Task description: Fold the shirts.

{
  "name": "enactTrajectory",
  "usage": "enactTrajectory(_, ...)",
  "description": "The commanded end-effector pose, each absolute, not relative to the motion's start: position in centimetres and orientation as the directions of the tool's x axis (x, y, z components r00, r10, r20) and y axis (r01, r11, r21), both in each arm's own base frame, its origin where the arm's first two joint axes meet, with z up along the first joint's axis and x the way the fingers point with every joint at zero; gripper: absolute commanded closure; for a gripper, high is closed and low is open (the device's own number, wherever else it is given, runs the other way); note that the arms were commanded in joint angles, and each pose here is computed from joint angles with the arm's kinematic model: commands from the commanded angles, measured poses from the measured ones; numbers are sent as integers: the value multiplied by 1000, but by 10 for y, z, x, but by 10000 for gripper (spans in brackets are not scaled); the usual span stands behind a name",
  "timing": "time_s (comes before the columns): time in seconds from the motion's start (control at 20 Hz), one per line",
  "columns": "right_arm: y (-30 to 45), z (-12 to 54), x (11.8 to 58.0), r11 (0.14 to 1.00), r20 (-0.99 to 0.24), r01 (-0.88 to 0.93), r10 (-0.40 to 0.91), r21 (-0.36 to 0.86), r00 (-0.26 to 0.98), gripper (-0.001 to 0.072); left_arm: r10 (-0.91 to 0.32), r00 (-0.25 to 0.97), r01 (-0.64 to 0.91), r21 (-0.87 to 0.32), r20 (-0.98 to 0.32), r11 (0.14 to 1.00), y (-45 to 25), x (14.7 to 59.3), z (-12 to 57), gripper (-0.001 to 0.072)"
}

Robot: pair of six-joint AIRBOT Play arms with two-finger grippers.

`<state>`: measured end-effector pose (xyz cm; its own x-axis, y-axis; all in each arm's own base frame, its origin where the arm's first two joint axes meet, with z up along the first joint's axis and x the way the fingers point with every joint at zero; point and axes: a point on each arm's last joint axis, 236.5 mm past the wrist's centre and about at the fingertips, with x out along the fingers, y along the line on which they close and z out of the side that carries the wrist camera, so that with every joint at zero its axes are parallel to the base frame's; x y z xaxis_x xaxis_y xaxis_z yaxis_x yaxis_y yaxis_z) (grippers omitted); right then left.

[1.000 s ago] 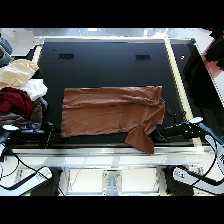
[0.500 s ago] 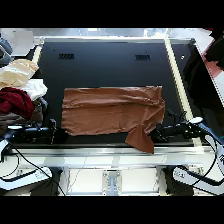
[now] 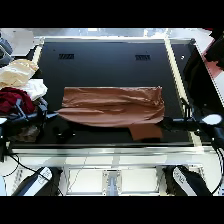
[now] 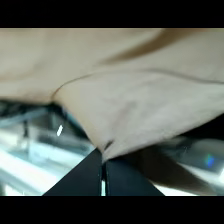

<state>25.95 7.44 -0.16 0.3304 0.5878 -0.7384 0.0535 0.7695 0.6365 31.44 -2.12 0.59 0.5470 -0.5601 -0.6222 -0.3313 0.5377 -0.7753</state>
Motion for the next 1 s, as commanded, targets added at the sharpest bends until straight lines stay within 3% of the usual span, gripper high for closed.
enactTrajectory(0.0, 54, 51, 299, 813, -703, 10, 497, 583, 509, 703, -422, 594, -197, -633, -684, 749, -11, 342, 43, 699)
enactTrajectory(0.15, 36, 92, 345, 842, -648, -26, 434, 539, 626, 703, -277, 663, -161, -493, -696, 855, 3, 385, 72, 699)
enactTrajectory(0.3, 37, 102, 394, 855, -631, -66, 430, 514, 646, 703, -228, 616, -153, -399, -754, 904, 0, 411, 63, 700)
enactTrajectory(0.6, 61, 21, 473, 847, -713, -39, 470, 530, 521, 703, -191, 590, -211, -378, -784, 901, -8, 468, 0, 700)
enactTrajectory(0.95, 57, -81, 496, 854, -792, 61, 449, 517, 414, 703, -179, 519, -243, -345, -835, 907, 0, 504, -61, 699)
